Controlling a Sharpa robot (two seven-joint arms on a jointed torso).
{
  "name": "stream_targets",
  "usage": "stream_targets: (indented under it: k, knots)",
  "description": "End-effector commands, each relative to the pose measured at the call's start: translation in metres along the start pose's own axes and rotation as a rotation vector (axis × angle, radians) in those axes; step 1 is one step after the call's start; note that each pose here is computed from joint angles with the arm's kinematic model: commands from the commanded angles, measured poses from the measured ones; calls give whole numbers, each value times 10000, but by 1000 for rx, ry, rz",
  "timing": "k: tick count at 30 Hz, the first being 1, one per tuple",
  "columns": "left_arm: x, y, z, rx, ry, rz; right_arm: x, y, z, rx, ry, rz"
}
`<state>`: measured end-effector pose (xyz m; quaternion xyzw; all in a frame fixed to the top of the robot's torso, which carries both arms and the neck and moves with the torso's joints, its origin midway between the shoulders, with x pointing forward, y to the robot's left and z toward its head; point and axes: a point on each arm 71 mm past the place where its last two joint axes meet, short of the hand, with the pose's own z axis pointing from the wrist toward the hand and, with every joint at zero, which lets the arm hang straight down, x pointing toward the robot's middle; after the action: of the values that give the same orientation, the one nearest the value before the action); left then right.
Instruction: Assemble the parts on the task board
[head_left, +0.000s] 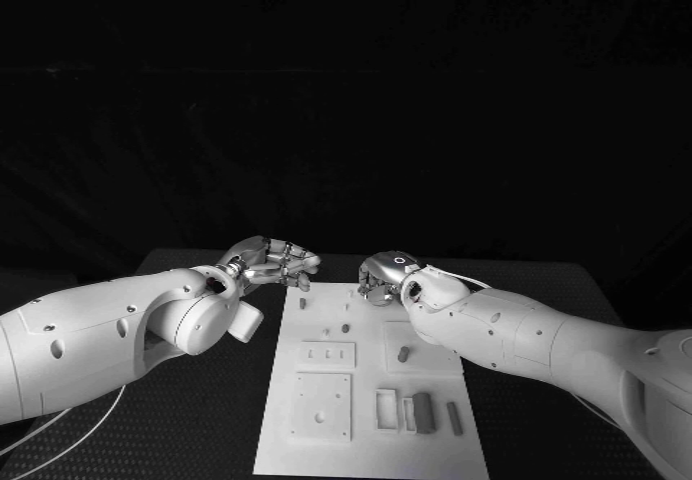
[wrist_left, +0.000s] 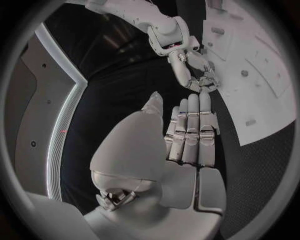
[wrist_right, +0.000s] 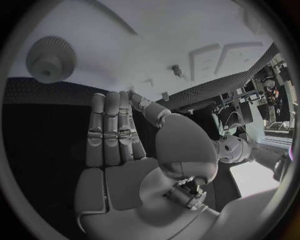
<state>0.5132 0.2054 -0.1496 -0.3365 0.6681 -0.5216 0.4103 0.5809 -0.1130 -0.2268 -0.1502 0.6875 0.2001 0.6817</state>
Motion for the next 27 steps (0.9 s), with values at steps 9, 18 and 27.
stream_targets:
  k: [9, 18, 27]
  knots:
    - [2, -72, 15, 25, -1, 9, -108, 104, 63, -15, -62, 44]
    - [8, -76, 24, 26, -1, 9, -91, 111, 70, -12, -37, 45]
    - [-25, -69, 15, 24, -8, 10, -78, 15, 11, 5, -19, 49]
